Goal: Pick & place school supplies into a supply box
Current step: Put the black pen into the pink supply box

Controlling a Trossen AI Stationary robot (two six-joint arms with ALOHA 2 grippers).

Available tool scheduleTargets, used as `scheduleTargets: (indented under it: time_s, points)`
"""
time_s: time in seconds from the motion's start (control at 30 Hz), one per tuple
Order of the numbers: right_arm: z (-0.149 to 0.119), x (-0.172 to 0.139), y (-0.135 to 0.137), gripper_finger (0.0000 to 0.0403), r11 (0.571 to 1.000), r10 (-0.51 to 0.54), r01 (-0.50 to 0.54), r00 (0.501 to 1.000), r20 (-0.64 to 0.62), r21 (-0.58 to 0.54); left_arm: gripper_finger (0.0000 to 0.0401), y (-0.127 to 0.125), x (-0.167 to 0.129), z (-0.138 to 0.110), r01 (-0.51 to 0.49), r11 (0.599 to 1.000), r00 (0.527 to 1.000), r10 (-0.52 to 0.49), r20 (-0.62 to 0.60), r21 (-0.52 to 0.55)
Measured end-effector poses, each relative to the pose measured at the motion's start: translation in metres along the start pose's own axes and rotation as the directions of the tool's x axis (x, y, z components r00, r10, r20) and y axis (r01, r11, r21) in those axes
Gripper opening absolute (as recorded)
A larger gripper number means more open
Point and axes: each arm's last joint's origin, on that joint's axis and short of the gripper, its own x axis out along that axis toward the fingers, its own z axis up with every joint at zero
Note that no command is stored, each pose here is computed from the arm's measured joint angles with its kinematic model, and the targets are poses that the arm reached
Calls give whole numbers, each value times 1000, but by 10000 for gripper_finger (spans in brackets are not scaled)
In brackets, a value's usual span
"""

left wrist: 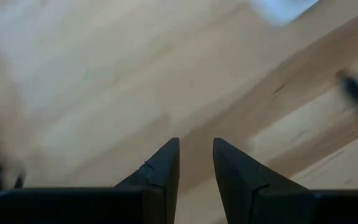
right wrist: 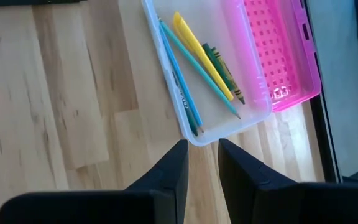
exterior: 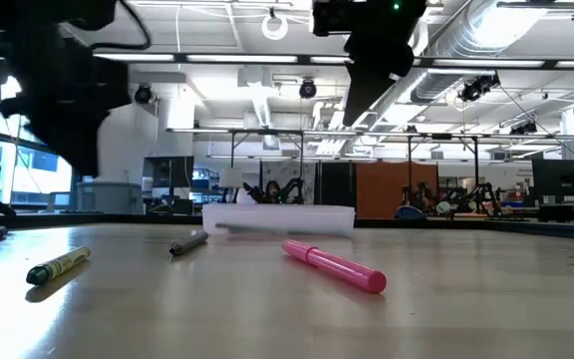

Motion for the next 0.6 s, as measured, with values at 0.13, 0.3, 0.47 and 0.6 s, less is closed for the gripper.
scheduleTargets:
  time_s: [0.13, 0.3, 0.47, 0.6]
  points:
    - [1, 2, -4, 67, 1000, -14, 14, 1000, 2, 11, 127, 11, 0, -8, -119, 980, 979, 89, -182, -160]
    - [2, 2, -6, 67, 997, -77, 76, 997, 16, 14, 127, 11, 0, -9, -157, 955, 969, 99, -227, -252]
    - [1, 2, -6, 67, 997, -73, 73, 997, 13, 11, 127, 5, 2, -16, -157, 948, 958, 78, -275, -278]
    - [1, 2, -6, 67, 997, -73, 73, 997, 8, 3, 127, 3, 4, -31, -218, 924, 945, 119, -304, -314]
